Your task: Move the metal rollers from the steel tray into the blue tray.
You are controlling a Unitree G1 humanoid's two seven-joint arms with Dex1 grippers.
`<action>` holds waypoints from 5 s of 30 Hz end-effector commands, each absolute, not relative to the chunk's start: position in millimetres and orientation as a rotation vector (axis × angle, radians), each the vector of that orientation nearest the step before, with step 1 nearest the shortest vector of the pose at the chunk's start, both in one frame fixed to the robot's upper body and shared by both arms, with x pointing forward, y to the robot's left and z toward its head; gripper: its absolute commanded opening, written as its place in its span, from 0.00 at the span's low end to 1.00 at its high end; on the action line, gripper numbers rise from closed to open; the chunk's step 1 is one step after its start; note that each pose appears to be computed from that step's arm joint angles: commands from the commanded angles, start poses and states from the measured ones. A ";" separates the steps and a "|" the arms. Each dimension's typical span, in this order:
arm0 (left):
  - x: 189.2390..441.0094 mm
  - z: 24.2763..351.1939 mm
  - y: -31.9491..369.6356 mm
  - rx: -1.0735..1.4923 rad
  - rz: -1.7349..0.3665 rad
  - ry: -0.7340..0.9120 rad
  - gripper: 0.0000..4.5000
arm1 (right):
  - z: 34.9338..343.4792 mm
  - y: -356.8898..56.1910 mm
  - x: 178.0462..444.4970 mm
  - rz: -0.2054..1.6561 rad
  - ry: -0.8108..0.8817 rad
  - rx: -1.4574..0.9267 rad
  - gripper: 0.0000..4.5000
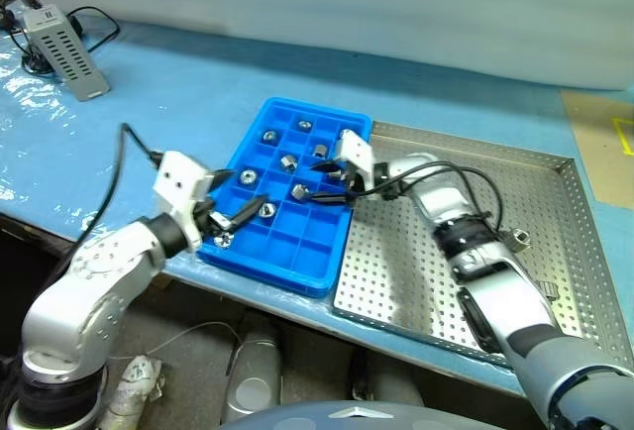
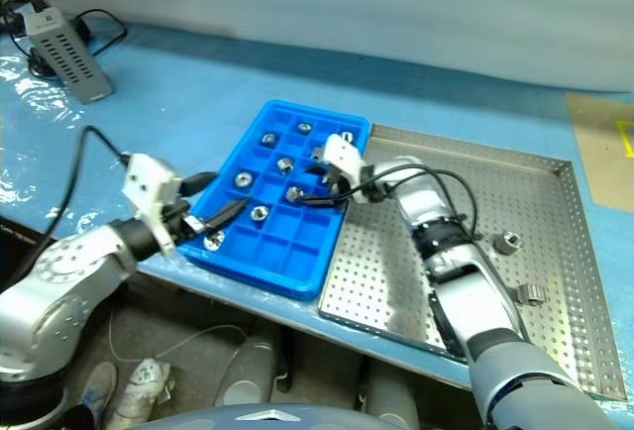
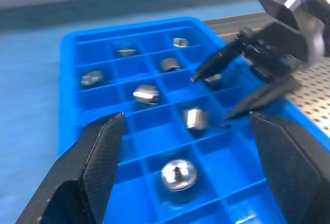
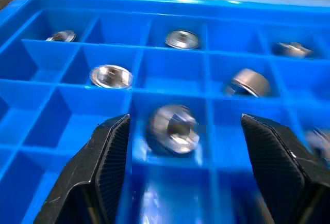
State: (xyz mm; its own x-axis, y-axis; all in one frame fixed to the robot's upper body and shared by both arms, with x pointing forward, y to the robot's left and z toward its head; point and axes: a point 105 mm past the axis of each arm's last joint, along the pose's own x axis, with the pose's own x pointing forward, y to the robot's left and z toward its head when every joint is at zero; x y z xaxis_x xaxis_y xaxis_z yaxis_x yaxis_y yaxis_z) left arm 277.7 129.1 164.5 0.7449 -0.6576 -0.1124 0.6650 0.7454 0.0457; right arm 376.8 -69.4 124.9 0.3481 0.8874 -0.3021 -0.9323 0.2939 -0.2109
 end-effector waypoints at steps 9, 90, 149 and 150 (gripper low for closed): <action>306.9 165.7 62.1 0.090 -1.034 0.020 0.91 | 180.9 -202.0 385.1 0.528 -0.016 -0.306 0.79; 307.5 151.0 69.3 0.094 -1.108 0.088 0.91 | 121.7 -127.6 318.1 0.891 0.169 -0.291 0.89; 314.4 114.3 28.6 0.217 -1.334 0.091 0.91 | 69.5 -231.7 316.8 0.366 0.372 -0.222 0.92; 315.2 113.0 29.7 0.231 -1.328 0.092 0.91 | 67.6 -234.0 319.6 0.348 0.373 -0.227 0.88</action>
State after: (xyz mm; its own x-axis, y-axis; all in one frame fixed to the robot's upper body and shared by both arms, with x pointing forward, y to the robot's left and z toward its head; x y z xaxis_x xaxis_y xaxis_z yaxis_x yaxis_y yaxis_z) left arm 313.6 29.1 107.0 0.2335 -0.9498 -0.2083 0.9720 0.2223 0.0759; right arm 315.0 -229.3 66.6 0.8581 0.3237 -0.3985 -0.3978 0.9099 -0.1176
